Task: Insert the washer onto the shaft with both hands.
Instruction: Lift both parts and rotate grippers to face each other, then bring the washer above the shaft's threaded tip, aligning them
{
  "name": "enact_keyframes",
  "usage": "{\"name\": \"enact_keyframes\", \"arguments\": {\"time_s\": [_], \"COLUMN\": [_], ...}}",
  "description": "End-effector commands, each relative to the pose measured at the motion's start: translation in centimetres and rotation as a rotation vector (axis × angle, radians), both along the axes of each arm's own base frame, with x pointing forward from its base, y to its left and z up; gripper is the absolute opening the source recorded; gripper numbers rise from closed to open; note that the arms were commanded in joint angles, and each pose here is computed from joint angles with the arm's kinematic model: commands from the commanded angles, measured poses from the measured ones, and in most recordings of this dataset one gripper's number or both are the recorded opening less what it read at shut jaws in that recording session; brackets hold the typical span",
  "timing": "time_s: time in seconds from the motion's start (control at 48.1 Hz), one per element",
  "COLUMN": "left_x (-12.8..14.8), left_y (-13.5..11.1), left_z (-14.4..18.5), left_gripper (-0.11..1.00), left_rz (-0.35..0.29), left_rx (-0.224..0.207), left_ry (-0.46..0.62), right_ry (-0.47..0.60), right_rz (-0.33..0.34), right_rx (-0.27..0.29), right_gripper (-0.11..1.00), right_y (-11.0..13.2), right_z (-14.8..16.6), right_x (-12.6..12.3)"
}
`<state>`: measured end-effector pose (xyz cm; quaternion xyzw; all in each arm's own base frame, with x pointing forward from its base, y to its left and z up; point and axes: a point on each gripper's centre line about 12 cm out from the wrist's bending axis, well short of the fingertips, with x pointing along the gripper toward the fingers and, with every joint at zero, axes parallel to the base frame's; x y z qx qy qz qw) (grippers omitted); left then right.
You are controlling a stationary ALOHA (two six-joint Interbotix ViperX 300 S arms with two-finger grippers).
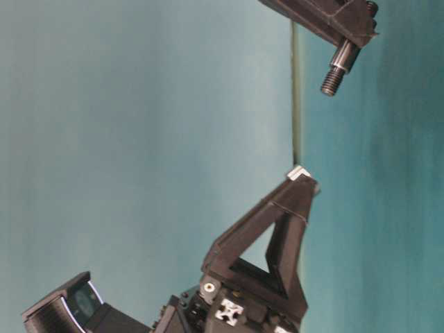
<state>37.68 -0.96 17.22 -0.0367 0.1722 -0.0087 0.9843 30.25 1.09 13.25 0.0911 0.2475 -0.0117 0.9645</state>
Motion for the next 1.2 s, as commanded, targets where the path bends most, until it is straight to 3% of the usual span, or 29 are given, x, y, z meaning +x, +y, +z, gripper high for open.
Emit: {"name": "enact_keyframes", "arguments": {"time_s": [0.0,1.184], "left_x": [0.5,3.7], "left_y": [0.0,-0.9], "left_z": [1.2,-0.5], "left_gripper": [0.38,0.38], "left_rz": [0.001,-0.012], "left_rx": [-0.008,-0.028], "left_ry": [-0.052,-0.030], "right_ry": [-0.038,-0.073], "right_rz": [-0.004,0.017], "right_rx": [0.013,0.017], "right_gripper": [0.00,0.00], "right_y": [0.1,0.9], "right_z": [0.5,-0.1], "right_x": [0.3,1.5]}}
